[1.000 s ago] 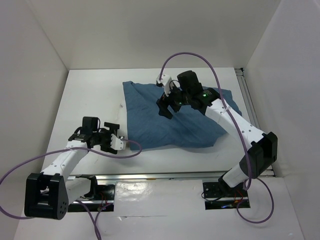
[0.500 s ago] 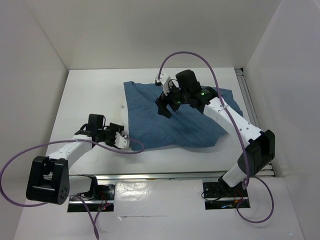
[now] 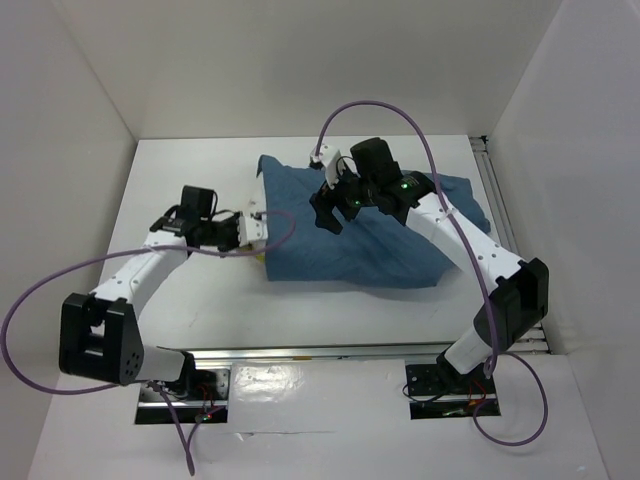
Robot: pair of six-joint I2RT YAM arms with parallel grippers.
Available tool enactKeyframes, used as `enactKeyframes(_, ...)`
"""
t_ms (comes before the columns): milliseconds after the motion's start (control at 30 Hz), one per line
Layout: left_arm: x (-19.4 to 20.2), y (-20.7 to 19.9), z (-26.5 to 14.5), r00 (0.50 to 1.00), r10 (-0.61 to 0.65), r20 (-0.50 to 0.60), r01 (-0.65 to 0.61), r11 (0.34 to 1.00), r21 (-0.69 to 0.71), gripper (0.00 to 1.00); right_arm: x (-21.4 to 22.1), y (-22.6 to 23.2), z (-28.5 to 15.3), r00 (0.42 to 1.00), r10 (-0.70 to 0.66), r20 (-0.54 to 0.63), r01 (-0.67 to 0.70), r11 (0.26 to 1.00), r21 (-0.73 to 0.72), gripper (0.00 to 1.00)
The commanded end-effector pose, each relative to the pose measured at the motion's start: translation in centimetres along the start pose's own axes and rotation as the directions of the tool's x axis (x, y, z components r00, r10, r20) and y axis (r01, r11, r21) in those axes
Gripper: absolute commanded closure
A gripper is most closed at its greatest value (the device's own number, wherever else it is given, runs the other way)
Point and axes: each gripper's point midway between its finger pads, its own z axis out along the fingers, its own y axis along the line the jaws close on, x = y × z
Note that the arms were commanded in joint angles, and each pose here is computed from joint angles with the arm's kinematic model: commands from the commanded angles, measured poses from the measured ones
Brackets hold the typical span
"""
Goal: Put the pillow into the pillowcase
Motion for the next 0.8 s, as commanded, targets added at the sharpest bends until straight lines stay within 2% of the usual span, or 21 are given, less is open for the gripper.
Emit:
enactKeyframes(0, -5.8, 2.4, -1.5, 0.954, -0.264, 0.146, 0.256, 0.964, 0.068, 1.0, -2.5, 0.7, -1.6, 0.998, -0.011, 0.062, 0.011, 1.0, -0.004, 0.12)
enactKeyframes(67, -6.4, 2.1, -1.5, 0.891, -0.435, 0.128, 0.415, 0.896, 0.158, 1.0, -2.7, 1.6, -1.9, 0.997, -0.016, 0.069, 0.019, 0.999, -0.033, 0.11)
enactKeyframes(133, -8.5, 3.7, -2.2, 0.852, -0.494, 0.171, 0.461, 0.864, 0.203, 1.0, -2.9, 2.3, -2.3, 0.997, -0.017, 0.079, 0.022, 0.998, -0.062, 0.11)
enactKeyframes(200, -8.5, 3.7, -1.7, 0.781, -0.608, 0.14, 0.56, 0.782, 0.274, 1.0, -4.2, 3.8, -3.2, 0.992, -0.04, 0.121, 0.052, 0.994, -0.096, 0.1)
enactKeyframes(367, -10.1, 6.2, -2.1, 0.686, -0.713, 0.145, 0.644, 0.687, 0.336, 1.0, -5.6, 5.8, -3.6, 0.984, -0.086, 0.159, 0.106, 0.987, -0.122, 0.08)
enactKeyframes(433, -11.0, 7.3, -2.3, 0.678, -0.717, 0.163, 0.641, 0.684, 0.348, 1.0, -5.3, 6.0, -3.5, 0.984, -0.092, 0.15, 0.109, 0.988, -0.113, 0.07)
enactKeyframes(533, -11.1, 8.1, -2.3, 0.635, -0.758, 0.146, 0.675, 0.637, 0.373, 1.0, -5.0, 6.8, -3.0, 0.979, -0.147, 0.145, 0.161, 0.983, -0.092, 0.07)
enactKeyframes(567, -11.6, 9.0, -2.6, 0.641, -0.75, 0.164, 0.667, 0.65, 0.364, 1.0, -4.7, 6.9, -2.6, 0.976, -0.169, 0.139, 0.182, 0.98, -0.086, 0.07)
enactKeyframes(600, -11.6, 8.8, -2.4, 0.621, -0.771, 0.141, 0.682, 0.62, 0.389, 1.0, -4.8, 7.1, -2.2, 0.972, -0.189, 0.144, 0.2, 0.977, -0.071, 0.07)
enactKeyframes(633, -12.4, 9.5, -2.9, 0.621, -0.768, 0.158, 0.672, 0.626, 0.396, 1.0, -3.9, 7.5, -1.4, 0.967, -0.225, 0.117, 0.231, 0.972, -0.047, 0.07)
enactKeyframes(733, -13.0, 9.9, -3.5, 0.585, -0.798, 0.148, 0.689, 0.585, 0.428, 1.0, -3.8, 7.3, -0.2, 0.952, -0.291, 0.098, 0.286, 0.956, 0.056, 0.07)
enactKeyframes(767, -13.4, 10.2, -3.7, 0.584, -0.797, 0.155, 0.684, 0.586, 0.436, 1.0, -3.5, 7.3, 0.2, 0.953, -0.289, 0.087, 0.286, 0.957, 0.052, 0.07)
